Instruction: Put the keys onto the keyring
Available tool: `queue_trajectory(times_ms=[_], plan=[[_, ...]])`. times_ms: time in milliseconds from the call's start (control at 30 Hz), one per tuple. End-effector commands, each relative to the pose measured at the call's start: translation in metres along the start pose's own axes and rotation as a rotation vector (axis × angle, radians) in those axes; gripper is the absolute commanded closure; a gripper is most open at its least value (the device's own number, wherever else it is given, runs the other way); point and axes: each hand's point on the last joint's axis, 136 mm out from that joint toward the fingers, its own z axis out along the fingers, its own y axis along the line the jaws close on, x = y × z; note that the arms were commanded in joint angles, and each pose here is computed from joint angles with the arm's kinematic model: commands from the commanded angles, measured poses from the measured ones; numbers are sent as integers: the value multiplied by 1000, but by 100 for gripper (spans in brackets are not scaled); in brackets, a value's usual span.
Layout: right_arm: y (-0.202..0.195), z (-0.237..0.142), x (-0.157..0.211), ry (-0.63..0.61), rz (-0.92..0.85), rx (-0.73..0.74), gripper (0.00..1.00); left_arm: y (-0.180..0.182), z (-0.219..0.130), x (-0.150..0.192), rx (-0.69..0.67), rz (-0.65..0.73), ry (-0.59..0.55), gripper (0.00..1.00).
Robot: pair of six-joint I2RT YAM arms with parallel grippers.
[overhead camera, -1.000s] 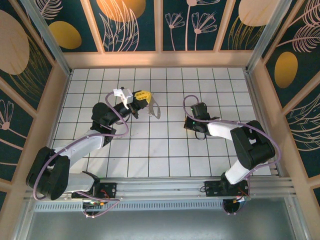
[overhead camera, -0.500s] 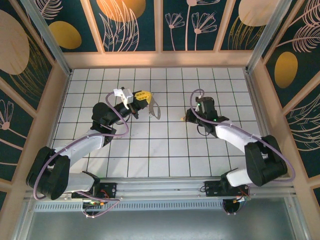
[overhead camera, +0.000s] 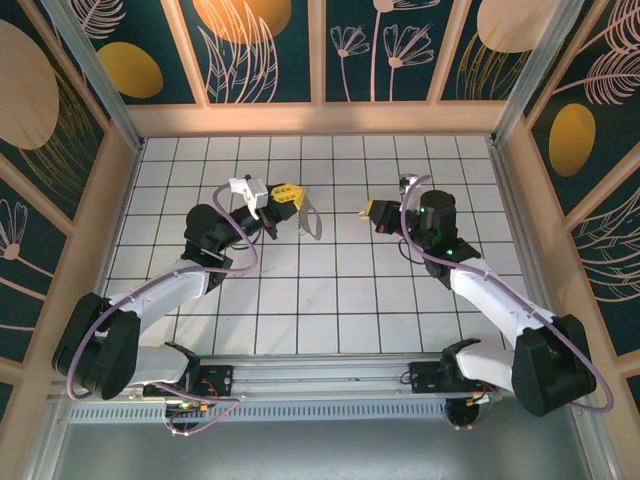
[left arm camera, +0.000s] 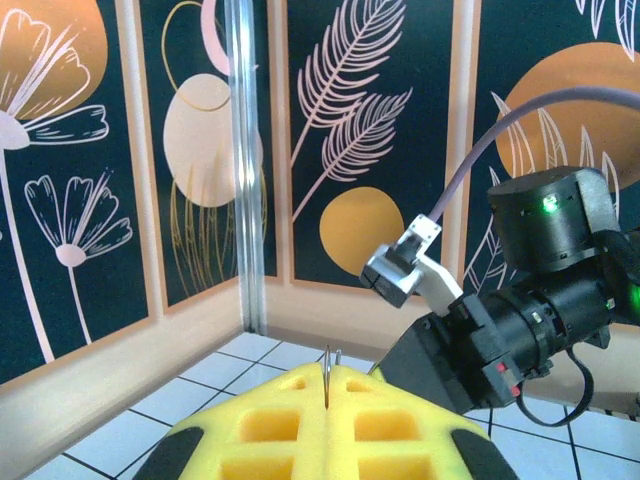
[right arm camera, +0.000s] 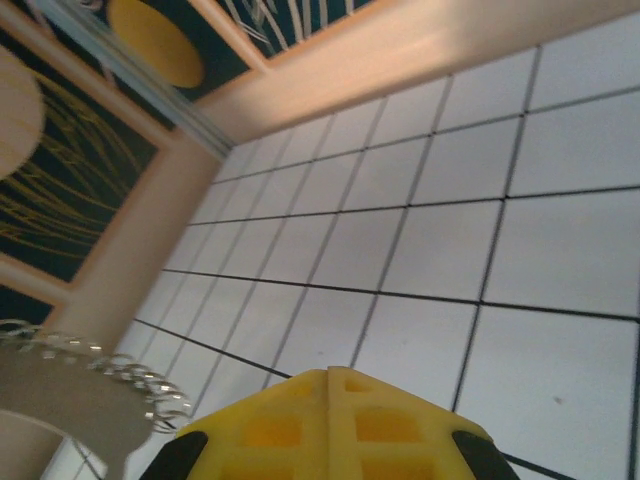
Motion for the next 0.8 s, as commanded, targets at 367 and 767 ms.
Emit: queue_trajectory(times_ms=[367,767], plan=[[60,-36,-21,-128,-147,-288,100,-15,11,6,61,24,22,100],[83,-51,-26,-143,-205,-377,100,-20,25,25,100,13,73,100]])
